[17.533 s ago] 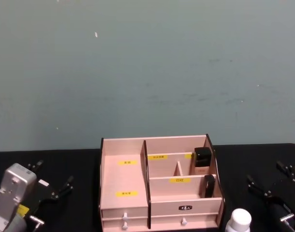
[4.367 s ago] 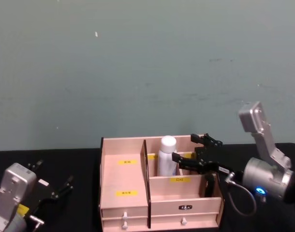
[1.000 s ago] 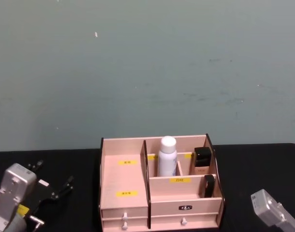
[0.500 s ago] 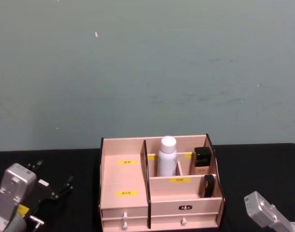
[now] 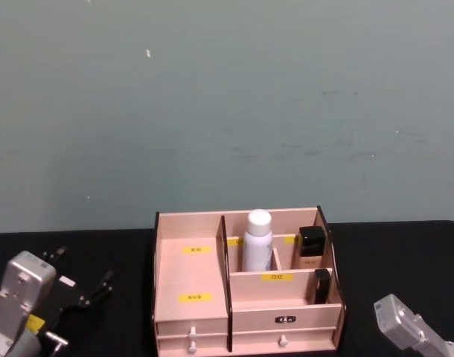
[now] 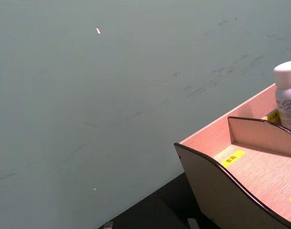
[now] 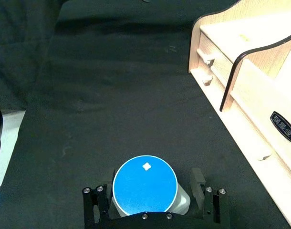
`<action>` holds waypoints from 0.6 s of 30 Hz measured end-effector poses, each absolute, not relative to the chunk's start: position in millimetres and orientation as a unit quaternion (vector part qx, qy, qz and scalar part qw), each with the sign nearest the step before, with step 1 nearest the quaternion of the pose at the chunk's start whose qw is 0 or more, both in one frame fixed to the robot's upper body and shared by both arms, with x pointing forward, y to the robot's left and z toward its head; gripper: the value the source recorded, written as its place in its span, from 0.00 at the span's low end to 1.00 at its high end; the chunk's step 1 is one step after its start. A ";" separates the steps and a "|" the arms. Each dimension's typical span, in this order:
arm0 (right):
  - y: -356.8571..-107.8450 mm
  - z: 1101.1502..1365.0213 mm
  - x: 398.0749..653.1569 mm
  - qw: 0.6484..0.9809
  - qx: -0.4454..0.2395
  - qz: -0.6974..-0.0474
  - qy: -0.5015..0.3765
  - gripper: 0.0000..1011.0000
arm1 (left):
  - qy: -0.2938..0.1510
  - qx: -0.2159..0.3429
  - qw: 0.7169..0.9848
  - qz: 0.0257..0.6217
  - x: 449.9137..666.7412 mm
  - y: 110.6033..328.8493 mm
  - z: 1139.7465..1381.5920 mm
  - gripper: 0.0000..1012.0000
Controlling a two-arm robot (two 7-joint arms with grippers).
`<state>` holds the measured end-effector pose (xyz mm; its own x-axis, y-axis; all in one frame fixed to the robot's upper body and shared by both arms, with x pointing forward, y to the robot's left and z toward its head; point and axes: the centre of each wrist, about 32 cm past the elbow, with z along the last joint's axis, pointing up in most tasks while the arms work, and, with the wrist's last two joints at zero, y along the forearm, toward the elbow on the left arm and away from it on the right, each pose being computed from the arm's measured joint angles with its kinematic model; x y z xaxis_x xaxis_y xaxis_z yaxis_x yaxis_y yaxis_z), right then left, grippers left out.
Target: Pick up the facial cleanser and watermelon frost from the table and place them into the tiered storage box.
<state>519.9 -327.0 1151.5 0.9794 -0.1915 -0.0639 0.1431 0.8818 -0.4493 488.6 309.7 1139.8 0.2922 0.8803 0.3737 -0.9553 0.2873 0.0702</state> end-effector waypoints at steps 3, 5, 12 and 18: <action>-327.0 1151.5 519.8 0.969 -0.227 -0.087 0.053 0.99 | -0.132 0.141 0.791 0.580 488.6 309.7 1139.8 0.99; -327.1 1151.6 519.8 0.969 -0.227 -0.087 0.053 0.99 | -0.132 0.141 0.791 0.580 488.6 309.7 1139.8 0.99; -327.2 1151.7 519.7 0.969 -0.227 -0.087 0.053 0.93 | -0.132 0.141 0.791 0.580 488.6 309.7 1139.8 0.99; -327.3 1151.8 519.6 0.969 -0.227 -0.087 0.052 0.84 | -0.132 0.142 0.791 0.580 488.6 309.7 1139.8 0.99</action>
